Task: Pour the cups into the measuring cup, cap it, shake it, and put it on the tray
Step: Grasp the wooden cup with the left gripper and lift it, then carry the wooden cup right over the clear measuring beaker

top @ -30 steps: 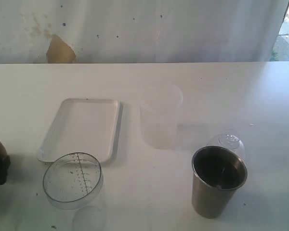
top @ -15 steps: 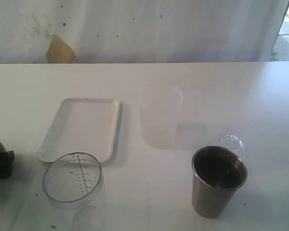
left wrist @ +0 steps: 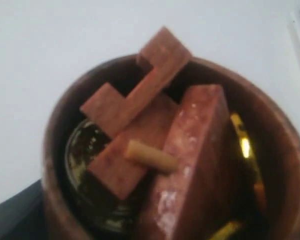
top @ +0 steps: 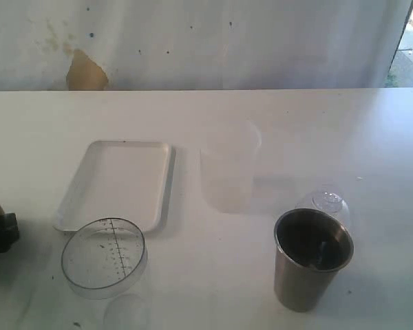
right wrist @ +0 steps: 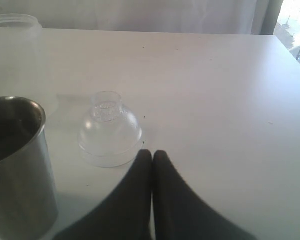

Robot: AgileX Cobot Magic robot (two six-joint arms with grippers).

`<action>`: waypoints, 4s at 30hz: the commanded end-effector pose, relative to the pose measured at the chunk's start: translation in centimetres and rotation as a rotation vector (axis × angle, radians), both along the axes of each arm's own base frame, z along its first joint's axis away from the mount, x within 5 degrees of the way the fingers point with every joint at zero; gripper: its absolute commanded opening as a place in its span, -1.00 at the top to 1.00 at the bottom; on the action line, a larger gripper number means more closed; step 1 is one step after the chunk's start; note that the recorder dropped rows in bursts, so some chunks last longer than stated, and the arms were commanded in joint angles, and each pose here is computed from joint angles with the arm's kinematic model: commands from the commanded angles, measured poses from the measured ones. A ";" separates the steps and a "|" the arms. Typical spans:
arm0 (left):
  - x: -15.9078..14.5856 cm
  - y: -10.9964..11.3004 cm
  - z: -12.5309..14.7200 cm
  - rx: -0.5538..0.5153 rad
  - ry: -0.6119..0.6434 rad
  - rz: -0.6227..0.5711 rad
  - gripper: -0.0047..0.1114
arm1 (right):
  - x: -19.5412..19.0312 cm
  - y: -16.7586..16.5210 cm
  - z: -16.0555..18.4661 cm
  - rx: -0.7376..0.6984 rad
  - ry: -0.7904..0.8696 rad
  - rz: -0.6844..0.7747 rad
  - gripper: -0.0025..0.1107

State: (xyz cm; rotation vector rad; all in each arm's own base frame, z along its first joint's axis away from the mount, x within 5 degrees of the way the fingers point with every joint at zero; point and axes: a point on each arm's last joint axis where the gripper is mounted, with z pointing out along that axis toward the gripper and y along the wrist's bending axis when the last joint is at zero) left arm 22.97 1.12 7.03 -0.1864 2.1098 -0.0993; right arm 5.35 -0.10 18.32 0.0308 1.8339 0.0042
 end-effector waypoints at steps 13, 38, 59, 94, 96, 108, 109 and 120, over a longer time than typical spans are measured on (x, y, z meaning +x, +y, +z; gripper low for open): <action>1.4 -1.3 4.8 -0.078 -0.156 -0.126 0.92 | 0.0 0.0 -0.2 -0.005 0.000 -0.004 0.96; 1.2 -10.0 16.1 0.207 -0.327 -1.249 0.92 | 0.0 0.0 -0.2 -0.005 0.000 -0.004 0.96; 0.9 -10.6 16.7 0.573 -0.585 -1.487 0.92 | 0.0 0.0 -0.2 -0.005 0.000 -0.004 0.96; 0.9 -11.0 17.9 0.800 -0.901 -1.506 0.92 | 0.0 0.0 -0.2 -0.005 0.000 -0.004 0.96; 0.9 -11.0 17.9 0.838 -0.923 -1.512 0.92 | 0.0 0.0 -0.2 -0.005 0.000 -0.004 0.96; 0.4 -11.3 18.2 0.838 -1.009 -1.549 0.92 | 0.0 0.0 -0.2 -0.005 0.000 -0.004 0.96; 0.3 -11.3 18.1 0.840 -1.009 -1.559 0.92 | 0.0 0.0 -0.2 -0.005 0.000 -0.004 0.96; 0.8 -11.2 17.7 0.919 -0.961 -1.516 0.92 | 0.0 0.0 -0.2 -0.005 0.000 -0.004 0.96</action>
